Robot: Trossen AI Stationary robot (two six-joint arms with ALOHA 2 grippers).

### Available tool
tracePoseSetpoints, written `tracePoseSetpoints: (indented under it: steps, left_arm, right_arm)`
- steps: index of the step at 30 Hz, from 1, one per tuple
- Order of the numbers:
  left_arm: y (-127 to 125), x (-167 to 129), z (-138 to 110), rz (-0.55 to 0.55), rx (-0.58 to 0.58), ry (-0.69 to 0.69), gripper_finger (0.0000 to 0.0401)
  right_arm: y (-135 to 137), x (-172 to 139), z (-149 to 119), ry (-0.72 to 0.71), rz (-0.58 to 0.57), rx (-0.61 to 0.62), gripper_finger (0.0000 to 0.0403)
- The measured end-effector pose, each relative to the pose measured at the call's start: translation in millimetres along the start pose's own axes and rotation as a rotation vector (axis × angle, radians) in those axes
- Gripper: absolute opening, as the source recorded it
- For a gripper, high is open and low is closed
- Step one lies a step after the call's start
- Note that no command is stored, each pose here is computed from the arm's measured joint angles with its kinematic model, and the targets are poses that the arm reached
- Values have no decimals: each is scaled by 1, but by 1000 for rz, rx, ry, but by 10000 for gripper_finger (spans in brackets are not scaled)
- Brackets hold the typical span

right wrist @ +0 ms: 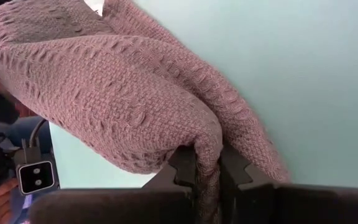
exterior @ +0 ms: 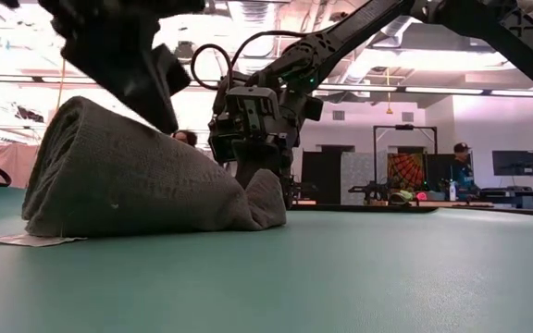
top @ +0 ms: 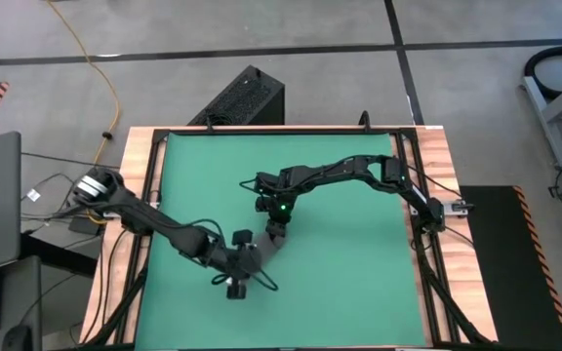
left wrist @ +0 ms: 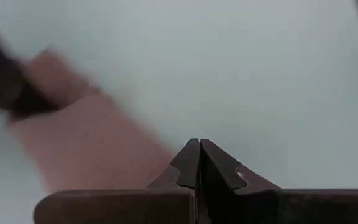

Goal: Roll towel
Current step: Roll the microfiber towel

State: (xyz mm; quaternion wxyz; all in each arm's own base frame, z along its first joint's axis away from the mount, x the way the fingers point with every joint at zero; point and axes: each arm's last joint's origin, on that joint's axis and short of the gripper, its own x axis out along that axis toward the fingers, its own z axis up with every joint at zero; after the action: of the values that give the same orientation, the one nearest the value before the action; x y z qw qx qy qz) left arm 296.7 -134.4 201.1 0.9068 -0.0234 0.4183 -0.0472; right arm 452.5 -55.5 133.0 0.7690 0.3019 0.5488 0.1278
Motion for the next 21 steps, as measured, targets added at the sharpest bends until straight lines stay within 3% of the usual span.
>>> tracePoseSetpoints:
  steps: [4,9,16,21]
  left_arm:
    - [-4,1,-25,103,-66,48,0]
    - [-16,2,-45,185,-129,6,0]
    - [-24,4,-84,241,-289,19,0]
    - [-25,3,-100,267,-339,16,0]
  right_arm:
    - [1,1,0,-1,-1,1,39]
    - [1,1,0,-3,-2,15,39]
    - [1,1,-1,4,-18,-9,39]
    - [0,1,-1,4,-18,-52,39]
